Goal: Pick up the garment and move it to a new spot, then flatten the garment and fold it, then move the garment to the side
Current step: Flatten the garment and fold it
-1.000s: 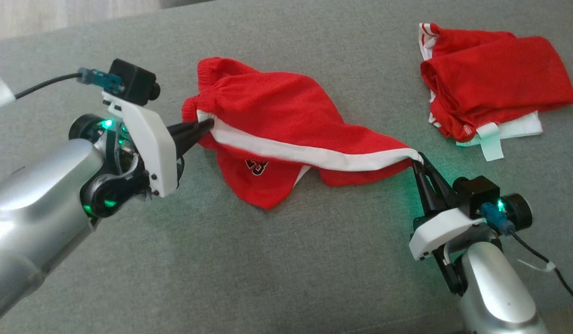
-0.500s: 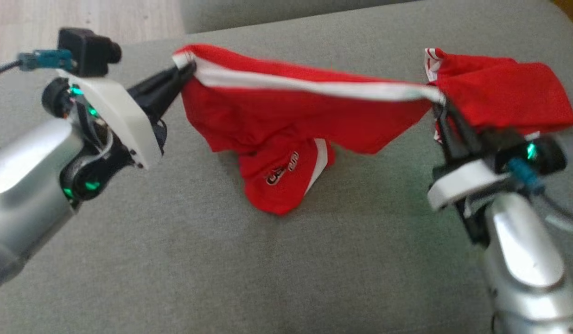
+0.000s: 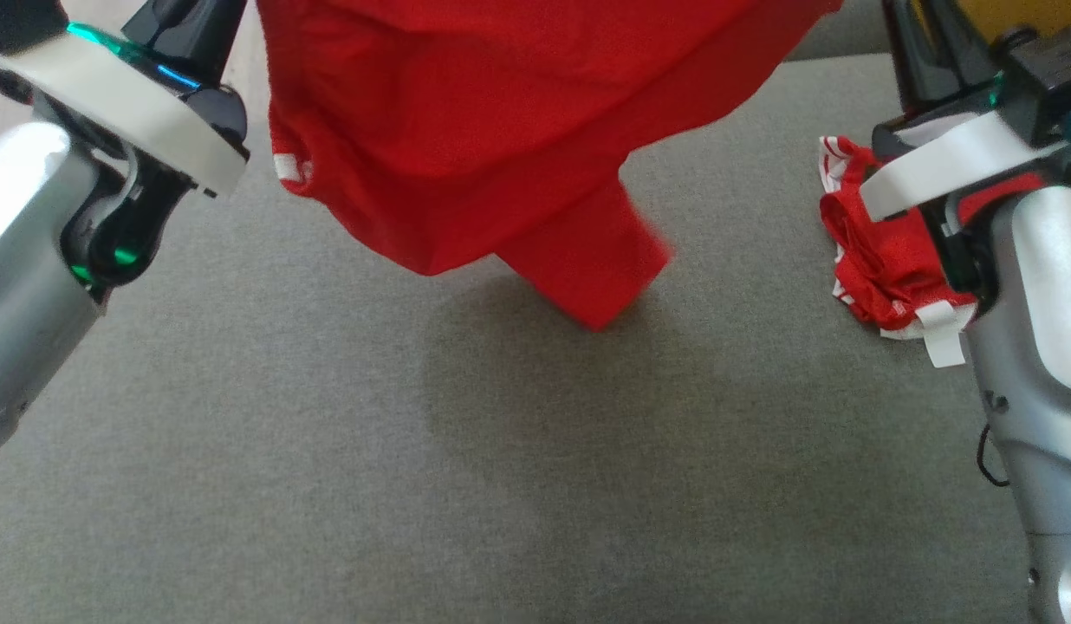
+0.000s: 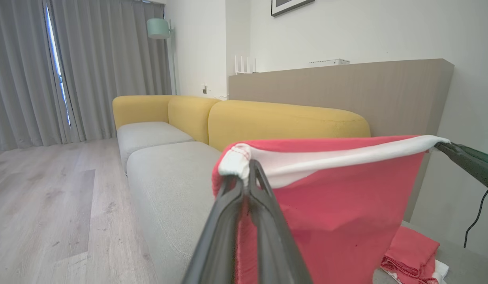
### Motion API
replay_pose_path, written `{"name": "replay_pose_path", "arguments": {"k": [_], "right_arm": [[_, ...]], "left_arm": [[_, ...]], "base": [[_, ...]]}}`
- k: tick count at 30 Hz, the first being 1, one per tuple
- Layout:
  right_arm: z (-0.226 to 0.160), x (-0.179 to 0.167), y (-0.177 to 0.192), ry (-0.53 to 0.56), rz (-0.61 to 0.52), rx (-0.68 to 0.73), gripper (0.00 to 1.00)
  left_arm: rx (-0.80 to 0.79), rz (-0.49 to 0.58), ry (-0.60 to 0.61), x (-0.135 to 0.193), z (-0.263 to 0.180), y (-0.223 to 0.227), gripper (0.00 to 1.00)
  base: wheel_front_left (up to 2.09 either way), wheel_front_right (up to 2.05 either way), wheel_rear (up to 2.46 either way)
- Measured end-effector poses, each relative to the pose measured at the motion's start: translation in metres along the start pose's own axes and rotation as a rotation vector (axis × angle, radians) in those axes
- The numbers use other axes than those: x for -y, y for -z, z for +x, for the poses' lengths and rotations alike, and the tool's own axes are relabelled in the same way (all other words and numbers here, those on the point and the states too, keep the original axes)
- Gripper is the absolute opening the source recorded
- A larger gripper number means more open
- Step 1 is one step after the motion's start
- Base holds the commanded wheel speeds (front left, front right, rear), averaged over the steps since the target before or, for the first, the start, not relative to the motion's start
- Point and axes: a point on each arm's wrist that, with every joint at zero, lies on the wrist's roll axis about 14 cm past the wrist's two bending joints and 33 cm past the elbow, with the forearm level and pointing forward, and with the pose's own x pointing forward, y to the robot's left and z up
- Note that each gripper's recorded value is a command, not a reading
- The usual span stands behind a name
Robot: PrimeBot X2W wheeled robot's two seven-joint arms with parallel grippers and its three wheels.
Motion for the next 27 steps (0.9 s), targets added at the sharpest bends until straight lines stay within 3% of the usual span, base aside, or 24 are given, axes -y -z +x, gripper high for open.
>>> {"name": "replay_pose_path", "arguments": {"k": [11, 27], "right_arm": [[-0.014, -0.007, -0.027, -0.025, -0.015, 0.042, 0.00], [-0.078, 0.003, -0.088, 0.028, -0.052, 0.095, 0.00]], "left_arm": [[0.063, 0.069, 0.000, 0.015, -0.026, -0.030, 0.00], [0.136, 0.085, 0.053, 0.082, -0.095, -0.064, 0.00]], "base": [[0.00, 0.00, 0.00], [0.00, 0.00, 0.00]]}}
